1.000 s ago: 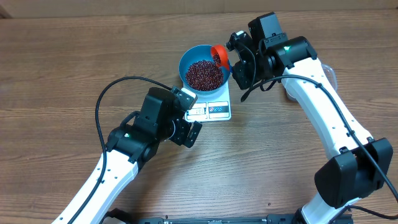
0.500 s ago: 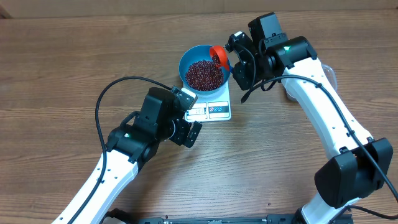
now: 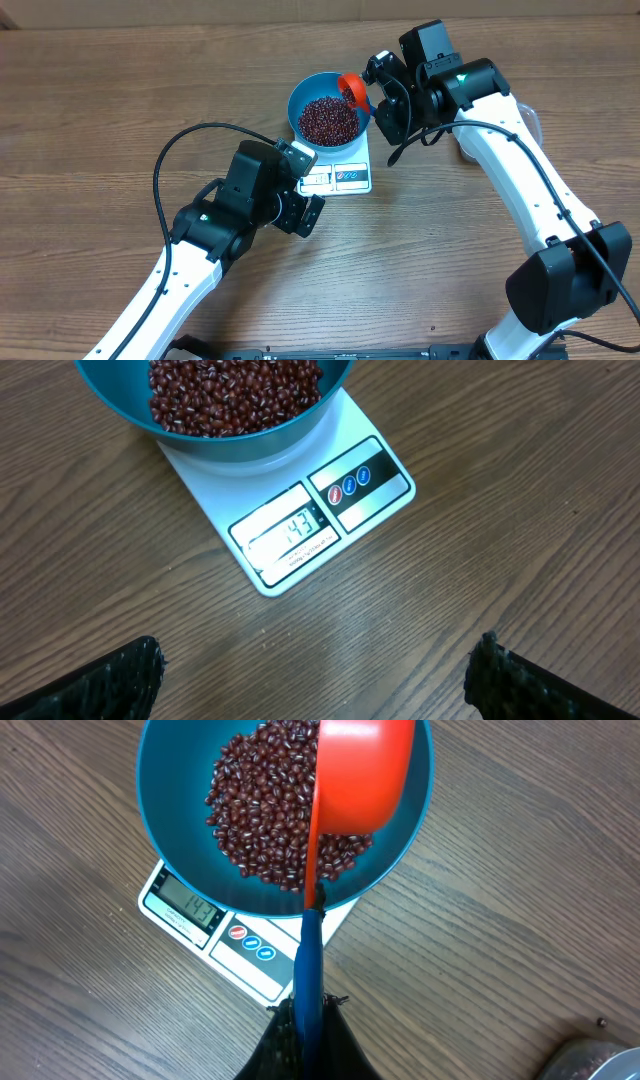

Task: Scoop item into bowl and weigh 150g on scale
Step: 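Hold the tilted scoop over the bowl with the right gripper, then tip the red scoop slightly further with the right gripper to trickle beans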

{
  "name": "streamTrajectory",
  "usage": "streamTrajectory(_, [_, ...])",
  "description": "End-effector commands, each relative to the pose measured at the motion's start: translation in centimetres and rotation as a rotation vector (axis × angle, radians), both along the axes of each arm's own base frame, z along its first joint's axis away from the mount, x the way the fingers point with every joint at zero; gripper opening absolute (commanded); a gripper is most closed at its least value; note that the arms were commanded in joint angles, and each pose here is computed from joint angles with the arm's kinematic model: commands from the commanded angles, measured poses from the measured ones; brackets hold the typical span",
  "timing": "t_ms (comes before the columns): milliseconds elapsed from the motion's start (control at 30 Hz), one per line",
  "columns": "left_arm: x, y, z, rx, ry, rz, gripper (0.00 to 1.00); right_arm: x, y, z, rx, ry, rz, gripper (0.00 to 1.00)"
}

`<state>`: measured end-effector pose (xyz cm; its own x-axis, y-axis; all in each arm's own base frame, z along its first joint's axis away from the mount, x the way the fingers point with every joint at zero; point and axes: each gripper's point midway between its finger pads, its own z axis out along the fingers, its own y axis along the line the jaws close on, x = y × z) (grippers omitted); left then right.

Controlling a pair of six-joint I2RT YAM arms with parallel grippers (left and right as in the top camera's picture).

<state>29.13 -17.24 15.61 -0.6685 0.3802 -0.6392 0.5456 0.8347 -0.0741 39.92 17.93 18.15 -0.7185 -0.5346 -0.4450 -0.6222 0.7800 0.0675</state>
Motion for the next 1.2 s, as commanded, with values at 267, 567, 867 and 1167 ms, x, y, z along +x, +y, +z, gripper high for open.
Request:
streamTrajectory(267, [0.55,0.04,0.73,0.001,-0.022,0.002,0.99,0.43,0.2,0.88,-0.008,-0.04,0.029,0.04])
streamTrajectory(567, [0.55,0.04,0.73,0.001,-0.022,0.002,0.99,0.74,0.2,1.0,-0.01,-0.055,0.029,0.04])
streamTrajectory(867, [0.55,0.04,0.73,0.001,-0.022,0.002,1.0,0.72,0.22,1.0,-0.007,-0.052,0.024,0.04])
streamTrajectory(1167, [0.55,0.04,0.73,0.001,-0.022,0.002,1.0,0.44,0.82,1.13,0.028,-0.04,0.039,0.04])
